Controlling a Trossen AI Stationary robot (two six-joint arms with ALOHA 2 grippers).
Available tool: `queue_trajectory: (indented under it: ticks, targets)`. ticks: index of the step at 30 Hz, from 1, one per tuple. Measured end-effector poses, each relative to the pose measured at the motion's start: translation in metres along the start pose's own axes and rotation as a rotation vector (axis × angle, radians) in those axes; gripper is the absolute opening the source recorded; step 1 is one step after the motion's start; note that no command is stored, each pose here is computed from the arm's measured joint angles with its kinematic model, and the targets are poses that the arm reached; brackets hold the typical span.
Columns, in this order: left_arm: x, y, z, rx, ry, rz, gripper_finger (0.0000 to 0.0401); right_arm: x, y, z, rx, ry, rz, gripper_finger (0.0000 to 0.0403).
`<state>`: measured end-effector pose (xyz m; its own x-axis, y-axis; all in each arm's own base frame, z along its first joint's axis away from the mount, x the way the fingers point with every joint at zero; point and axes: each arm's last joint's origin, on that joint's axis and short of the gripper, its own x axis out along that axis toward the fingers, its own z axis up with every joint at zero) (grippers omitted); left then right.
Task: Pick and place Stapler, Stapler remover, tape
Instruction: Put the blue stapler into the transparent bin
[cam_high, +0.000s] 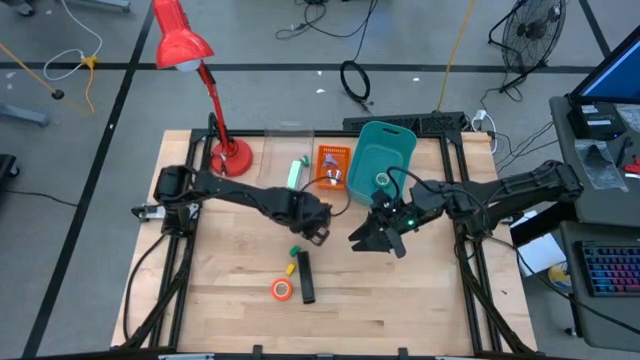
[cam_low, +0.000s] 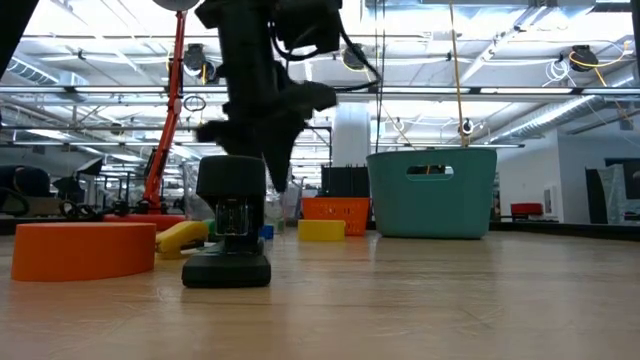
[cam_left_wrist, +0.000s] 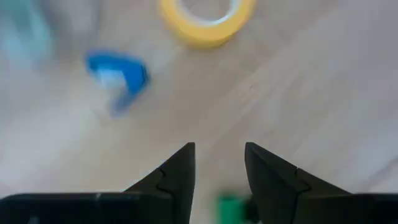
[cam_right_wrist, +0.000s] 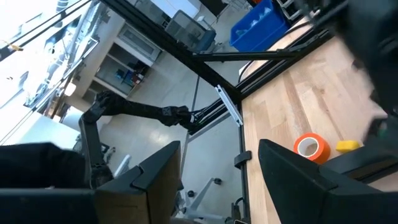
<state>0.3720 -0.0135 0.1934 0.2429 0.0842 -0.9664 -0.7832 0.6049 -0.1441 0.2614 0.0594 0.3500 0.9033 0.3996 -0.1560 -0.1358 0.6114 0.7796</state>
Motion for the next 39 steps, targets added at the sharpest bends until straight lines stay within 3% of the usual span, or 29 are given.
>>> queue_trajectory:
  ticks: [2, 6, 10, 16, 21, 33, 39]
  targets:
    - [0.01, -0.003, -0.002, -0.212, -0.019, -0.059, 0.0141, 0.0, 0.0, 0.0, -0.006, -0.002, -0.002, 0.0209]
    - [0.021, 0.007, 0.013, -0.355, -0.078, -0.095, 0.0141, 0.0, -0.001, 0.001, -0.005, -0.006, -0.005, 0.0209]
    - [0.019, 0.022, 0.027, -0.323, -0.07, -0.071, 0.014, 0.0, -0.001, 0.001, 0.006, -0.006, -0.005, 0.0209]
    - [0.019, 0.045, 0.025, -0.312, 0.079, 0.065, 0.0141, 0.001, 0.003, -0.003, 0.007, 0.009, 0.01, 0.0209]
    - [0.019, 0.055, 0.029, -0.319, 0.092, 0.111, 0.0147, 0.001, 0.003, -0.003, -0.003, 0.009, 0.012, 0.0209]
    - [0.02, 0.065, 0.043, -0.376, 0.086, 0.083, 0.0268, 0.001, 0.004, -0.001, -0.016, -0.009, 0.027, 0.0209]
    - [0.028, 0.063, 0.048, -0.394, 0.081, 0.046, 0.0282, 0.001, 0.005, -0.001, -0.021, -0.014, 0.027, 0.0209]
